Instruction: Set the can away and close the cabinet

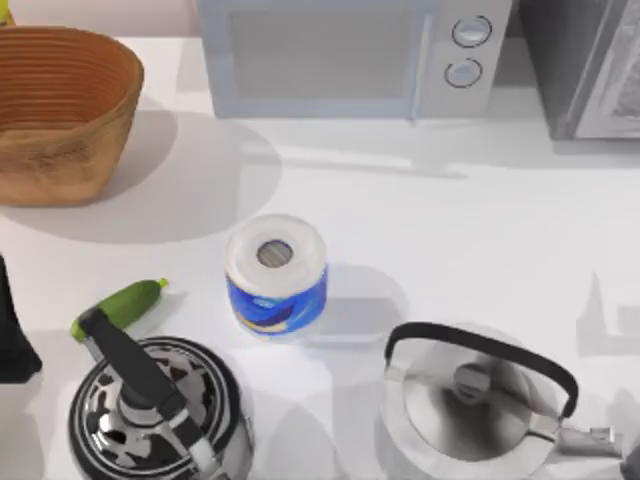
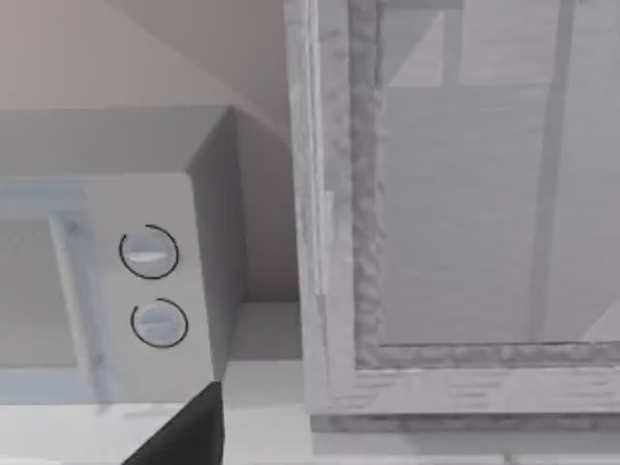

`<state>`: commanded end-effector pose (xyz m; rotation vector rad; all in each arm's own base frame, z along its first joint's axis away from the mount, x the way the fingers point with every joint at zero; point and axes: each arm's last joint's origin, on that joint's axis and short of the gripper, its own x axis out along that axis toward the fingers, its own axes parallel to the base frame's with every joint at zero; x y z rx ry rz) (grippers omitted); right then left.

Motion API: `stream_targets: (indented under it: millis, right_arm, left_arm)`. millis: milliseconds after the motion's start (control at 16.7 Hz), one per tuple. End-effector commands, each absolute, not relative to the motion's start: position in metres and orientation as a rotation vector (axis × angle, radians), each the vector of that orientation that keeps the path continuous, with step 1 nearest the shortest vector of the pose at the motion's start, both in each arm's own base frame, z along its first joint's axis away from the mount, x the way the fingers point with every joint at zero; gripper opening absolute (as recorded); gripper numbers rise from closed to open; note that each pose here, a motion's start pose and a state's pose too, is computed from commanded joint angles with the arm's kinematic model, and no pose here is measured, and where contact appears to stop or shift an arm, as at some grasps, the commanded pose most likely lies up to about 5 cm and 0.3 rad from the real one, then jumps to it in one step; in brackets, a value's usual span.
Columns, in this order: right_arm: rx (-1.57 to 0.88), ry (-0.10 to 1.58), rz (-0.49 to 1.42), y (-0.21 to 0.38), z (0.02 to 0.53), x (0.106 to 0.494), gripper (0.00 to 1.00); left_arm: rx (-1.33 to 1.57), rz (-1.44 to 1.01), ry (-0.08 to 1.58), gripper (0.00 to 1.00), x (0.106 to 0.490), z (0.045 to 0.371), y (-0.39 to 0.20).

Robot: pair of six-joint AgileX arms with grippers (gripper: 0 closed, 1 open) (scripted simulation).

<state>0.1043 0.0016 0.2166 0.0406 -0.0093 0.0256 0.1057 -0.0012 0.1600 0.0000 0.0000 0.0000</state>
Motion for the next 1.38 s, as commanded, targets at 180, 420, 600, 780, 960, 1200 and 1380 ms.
stream_targets:
  millis: [180,420,600,780,960,1200,1380]
  right_arm:
    - [0.014,-0.006,0.011,0.0,0.177,0.105,1.0]
    - [0.0,0.0,0.0,-0.001,0.16,0.106,1.0]
    - [0.0,0.0,0.0,-0.001,0.16,0.106,1.0]
    - [-0.001,-0.002,0.006,-0.001,0.162,0.106,1.0]
    - [-0.014,-0.048,0.016,-0.008,0.18,0.11,1.0]
    - [-0.056,-0.113,0.031,-0.029,0.212,0.127,1.0]
    - [-0.095,-0.131,0.038,-0.062,0.228,0.149,1.0]
  left_arm:
    - [0.0,0.0,0.0,1.0,0.106,0.16,-0.001]
    - [0.0,0.0,0.0,1.0,0.106,0.16,-0.001]
    - [0.0,0.0,0.0,1.0,0.106,0.16,-0.001]
    - [0.0,0.0,0.0,1.0,0.106,0.16,-0.001]
    - [0.0,0.0,0.0,1.0,0.106,0.16,-0.001]
    - [0.0,0.0,0.0,1.0,0.106,0.16,-0.001]
    - [0.0,0.0,0.0,1.0,0.106,0.16,-0.001]
